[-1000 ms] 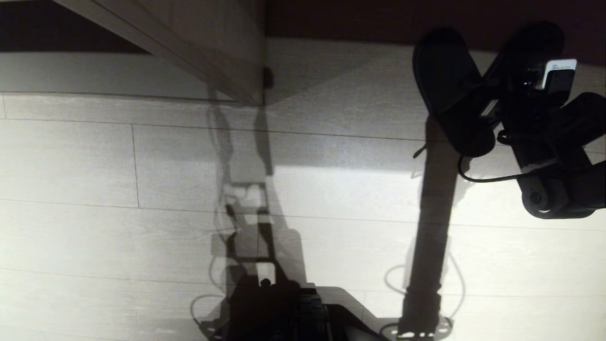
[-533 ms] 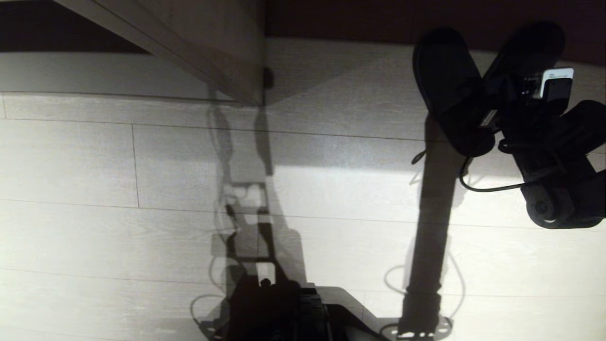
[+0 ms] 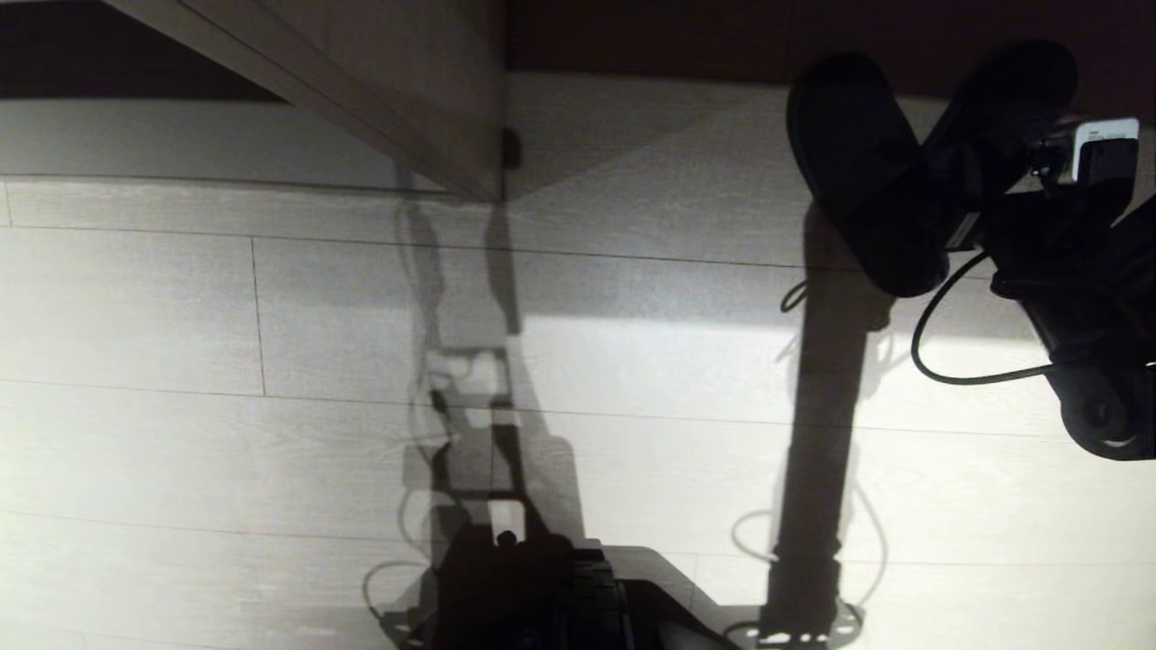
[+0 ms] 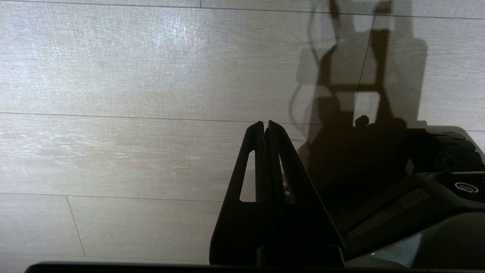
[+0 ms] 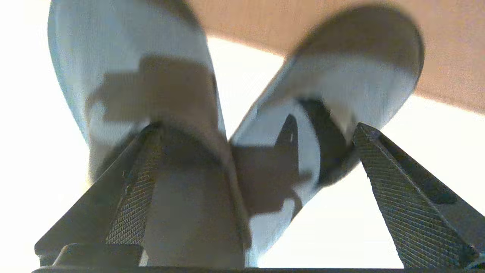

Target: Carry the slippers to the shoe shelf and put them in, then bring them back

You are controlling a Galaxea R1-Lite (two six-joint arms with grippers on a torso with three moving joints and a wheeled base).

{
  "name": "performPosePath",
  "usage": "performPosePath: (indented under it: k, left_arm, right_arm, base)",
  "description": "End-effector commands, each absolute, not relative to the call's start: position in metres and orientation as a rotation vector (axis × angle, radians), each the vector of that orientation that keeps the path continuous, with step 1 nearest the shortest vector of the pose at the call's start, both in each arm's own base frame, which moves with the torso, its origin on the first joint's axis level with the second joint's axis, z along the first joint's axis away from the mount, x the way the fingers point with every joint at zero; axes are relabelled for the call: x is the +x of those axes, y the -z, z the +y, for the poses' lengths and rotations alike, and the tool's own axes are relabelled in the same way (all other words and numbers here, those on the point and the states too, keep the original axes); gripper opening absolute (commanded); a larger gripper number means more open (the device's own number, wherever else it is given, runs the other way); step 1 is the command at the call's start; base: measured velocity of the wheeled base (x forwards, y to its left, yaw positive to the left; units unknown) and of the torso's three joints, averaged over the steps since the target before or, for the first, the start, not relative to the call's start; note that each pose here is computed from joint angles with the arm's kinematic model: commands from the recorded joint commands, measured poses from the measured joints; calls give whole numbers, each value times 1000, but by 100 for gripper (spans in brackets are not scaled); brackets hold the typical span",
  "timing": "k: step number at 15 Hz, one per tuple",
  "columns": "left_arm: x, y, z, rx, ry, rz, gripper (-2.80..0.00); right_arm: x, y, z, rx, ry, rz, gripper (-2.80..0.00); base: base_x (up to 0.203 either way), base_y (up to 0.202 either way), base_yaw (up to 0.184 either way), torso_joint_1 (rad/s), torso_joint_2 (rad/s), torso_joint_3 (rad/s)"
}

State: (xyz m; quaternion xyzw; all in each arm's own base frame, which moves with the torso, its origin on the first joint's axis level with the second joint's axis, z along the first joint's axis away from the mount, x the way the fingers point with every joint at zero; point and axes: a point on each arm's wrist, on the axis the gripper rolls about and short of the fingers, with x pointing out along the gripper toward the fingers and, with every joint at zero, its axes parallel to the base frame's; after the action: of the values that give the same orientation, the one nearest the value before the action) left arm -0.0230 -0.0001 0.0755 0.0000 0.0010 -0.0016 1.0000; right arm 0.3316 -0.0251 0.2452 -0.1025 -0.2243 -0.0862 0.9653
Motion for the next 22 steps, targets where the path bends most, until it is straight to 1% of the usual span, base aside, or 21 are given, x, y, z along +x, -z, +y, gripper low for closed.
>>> performPosePath:
  k: [1,11,12,13,19,22]
  left_arm:
    - [-23,-75,0,0,3,3,-280]
    - [-23,-75,0,0,3,3,-280]
    - [-23,-75,0,0,3,3,-280]
    - [-23,-75,0,0,3,3,-280]
    - [-23,-75,0,0,3,3,-280]
    - [-23,-75,0,0,3,3,-280]
  right_arm:
    - [319,-249,-24,-210,175,-458,0]
    - [267,-230,-20,-209,159,-355,0]
    - [257,-223,-20,-208,156,-326,-280]
    - [243,-218,-18,-208,154,-307,-280]
    - [178,-217,-14,-205,174,-317,-280]
    - [160,-208,-13,-201,192,-263,-280]
  base:
    - [0,0,0,0,0,0]
    - [0,0,0,0,0,0]
    - [0,0,0,0,0,0]
    - [0,0,0,0,0,0]
    - [0,0,0,0,0,0]
    - [0,0,0,0,0,0]
